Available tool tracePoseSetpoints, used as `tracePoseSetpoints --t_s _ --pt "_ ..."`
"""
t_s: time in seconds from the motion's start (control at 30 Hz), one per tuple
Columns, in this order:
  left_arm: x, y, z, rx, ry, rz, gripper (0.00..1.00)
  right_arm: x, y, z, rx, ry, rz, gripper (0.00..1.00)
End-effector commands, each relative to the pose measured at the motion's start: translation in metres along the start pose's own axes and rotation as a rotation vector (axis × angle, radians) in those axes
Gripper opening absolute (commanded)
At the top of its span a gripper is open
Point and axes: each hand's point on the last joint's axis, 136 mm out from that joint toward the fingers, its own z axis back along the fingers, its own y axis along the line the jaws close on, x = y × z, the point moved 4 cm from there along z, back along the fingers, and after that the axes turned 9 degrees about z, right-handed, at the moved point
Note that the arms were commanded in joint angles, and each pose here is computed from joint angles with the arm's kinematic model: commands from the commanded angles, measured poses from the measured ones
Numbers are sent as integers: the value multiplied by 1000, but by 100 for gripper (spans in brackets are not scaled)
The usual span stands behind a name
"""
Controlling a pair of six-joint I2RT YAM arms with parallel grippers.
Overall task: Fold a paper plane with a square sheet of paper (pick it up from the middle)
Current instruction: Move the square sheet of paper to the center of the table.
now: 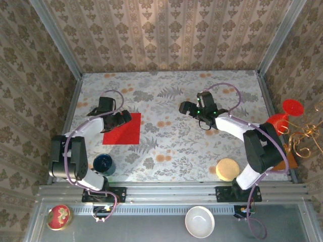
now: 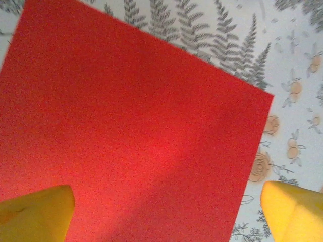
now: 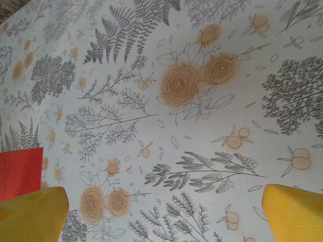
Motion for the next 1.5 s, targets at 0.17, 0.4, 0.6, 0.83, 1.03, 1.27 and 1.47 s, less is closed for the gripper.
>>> tracePoseSetpoints --t_s 0.17,0.4,0.6,0.83,1.03,1.27,1.47 --pt "-2 -2 -15 43 85 30 94 -5 14 -5 60 65 -39 100" --pt "-15 -4 -35 68 169 27 91 -7 17 -10 75 87 -38 100" --pt "-37 -15 -45 73 218 5 91 -6 18 -9 76 87 -39 100" --pt "-83 -39 -56 91 278 4 85 -6 16 -5 58 90 -40 100" --pt "-140 -84 -56 45 308 21 79 -8 9 8 17 81 -53 99" --pt "-188 -118 -51 -57 410 135 65 -24 1 25 -13 168 -87 91" --pt "-170 -137 -21 -193 353 161 56 -61 7 35 58 345 -121 76"
